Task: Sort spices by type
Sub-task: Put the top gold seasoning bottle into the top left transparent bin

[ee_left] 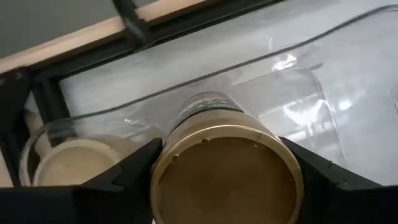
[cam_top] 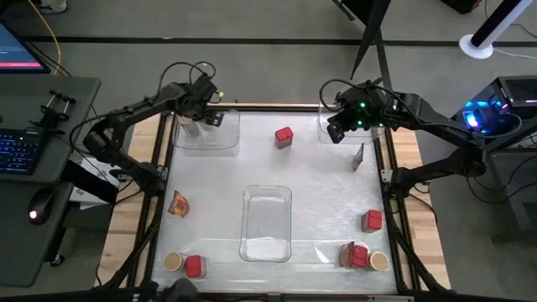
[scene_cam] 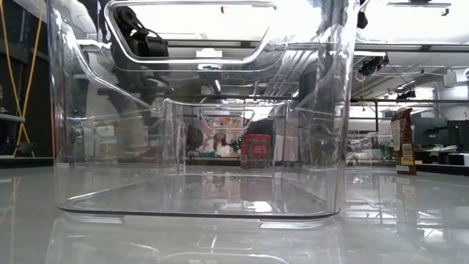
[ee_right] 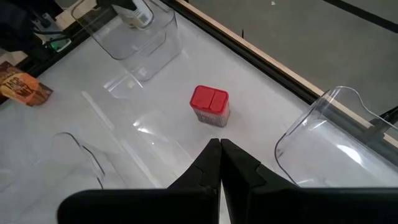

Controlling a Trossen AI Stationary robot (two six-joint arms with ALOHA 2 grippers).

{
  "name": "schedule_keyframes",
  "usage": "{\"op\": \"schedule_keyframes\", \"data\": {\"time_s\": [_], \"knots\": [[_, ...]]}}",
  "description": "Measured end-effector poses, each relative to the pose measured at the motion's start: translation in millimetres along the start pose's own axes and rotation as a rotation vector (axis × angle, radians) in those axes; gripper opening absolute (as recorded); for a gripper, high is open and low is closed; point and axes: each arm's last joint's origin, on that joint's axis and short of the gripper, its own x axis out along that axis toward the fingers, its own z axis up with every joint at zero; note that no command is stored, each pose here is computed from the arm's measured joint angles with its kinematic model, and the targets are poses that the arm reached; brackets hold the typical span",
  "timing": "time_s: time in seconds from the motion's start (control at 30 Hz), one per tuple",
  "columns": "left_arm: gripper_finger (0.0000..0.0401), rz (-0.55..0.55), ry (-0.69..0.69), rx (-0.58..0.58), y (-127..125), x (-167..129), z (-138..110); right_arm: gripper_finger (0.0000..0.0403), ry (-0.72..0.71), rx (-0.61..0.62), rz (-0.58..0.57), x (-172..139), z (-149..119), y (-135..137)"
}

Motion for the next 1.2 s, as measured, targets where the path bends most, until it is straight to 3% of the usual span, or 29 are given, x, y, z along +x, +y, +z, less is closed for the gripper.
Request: {"op": "schedule_keyframes", "data": {"time_s": [0.2,0.43,0.7,0.93,1.07,1.2], "knots": [[0.0241,0.020,0.025,-0.040,9,2,0,0.0000,0.000,0.015,0.000,0,0,0],[0.0324,0.027,0.014,-0.041,10,2,1,0.0000,-0.001,0.017,0.000,0,0,0],[0.0332,0.024,-0.019,-0.050,9,0,5,0.0000,-0.001,0.041,0.000,0,0,0],[0.0332,-0.063,-0.133,-0.036,3,-36,30,0.0000,0.000,0.042,-0.001,0,0,0],[0.0293,-0.109,-0.062,0.121,-15,-49,13,0.0000,0.001,0.041,0.002,0,0,0],[0.0178,-0.108,0.025,0.241,-34,-48,-21,0.0000,0.002,0.025,0.004,0,0,0]]}}
